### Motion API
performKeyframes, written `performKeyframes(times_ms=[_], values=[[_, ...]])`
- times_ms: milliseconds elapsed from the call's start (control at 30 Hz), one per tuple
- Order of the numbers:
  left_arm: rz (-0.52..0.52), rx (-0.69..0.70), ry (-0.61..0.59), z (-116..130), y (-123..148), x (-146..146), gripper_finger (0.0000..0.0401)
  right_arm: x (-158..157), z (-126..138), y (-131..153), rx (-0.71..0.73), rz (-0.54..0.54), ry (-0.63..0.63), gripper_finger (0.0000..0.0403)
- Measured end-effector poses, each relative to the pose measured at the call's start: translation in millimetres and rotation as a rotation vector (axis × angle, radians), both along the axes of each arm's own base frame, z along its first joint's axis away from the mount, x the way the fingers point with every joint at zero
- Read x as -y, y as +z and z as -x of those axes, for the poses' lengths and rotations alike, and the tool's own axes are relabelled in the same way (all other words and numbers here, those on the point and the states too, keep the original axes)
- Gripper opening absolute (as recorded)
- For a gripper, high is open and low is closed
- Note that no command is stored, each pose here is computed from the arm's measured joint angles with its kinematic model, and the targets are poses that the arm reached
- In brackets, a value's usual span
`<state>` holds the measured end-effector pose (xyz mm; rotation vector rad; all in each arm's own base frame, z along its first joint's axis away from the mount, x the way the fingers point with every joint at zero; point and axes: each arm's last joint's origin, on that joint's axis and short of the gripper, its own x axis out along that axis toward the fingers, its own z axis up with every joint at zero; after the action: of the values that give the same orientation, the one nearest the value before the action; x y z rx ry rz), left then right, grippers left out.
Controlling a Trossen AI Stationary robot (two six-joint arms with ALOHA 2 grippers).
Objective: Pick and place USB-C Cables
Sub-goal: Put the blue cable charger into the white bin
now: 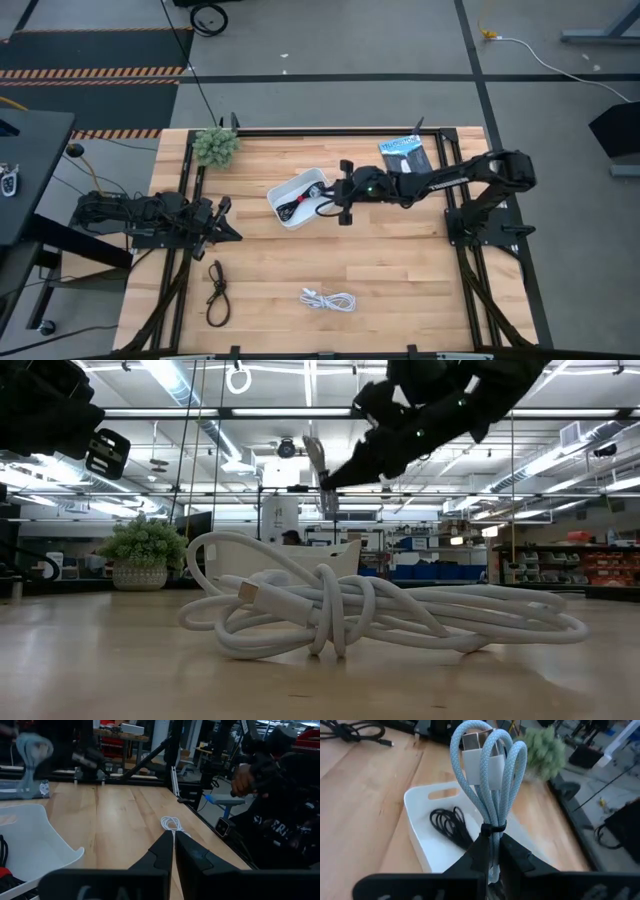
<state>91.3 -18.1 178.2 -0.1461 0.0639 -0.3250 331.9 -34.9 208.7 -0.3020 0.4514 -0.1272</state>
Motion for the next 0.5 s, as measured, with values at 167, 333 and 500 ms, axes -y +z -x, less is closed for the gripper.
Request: performKeyframes(times_ms=[167, 333, 500], values=[[0.0, 0.0, 0.0, 0.0, 0.0, 0.0, 0.0025, -3.7, -16.9, -31.0, -0.054, -0.007, -0.002, 0.0032], [0.0, -0.001, 0.001, 0.0, 0.0, 0.0, 0.0025, 0.0, -37.6, -41.5, -0.126, 0.026, -0.06, 0.0032], [0.0, 0.001, 0.0, 0.0, 0.1, 0.0, 0.0025, 2.2, -52.5, -36.4, -0.275, 0.06, -0.088, 0.0042]])
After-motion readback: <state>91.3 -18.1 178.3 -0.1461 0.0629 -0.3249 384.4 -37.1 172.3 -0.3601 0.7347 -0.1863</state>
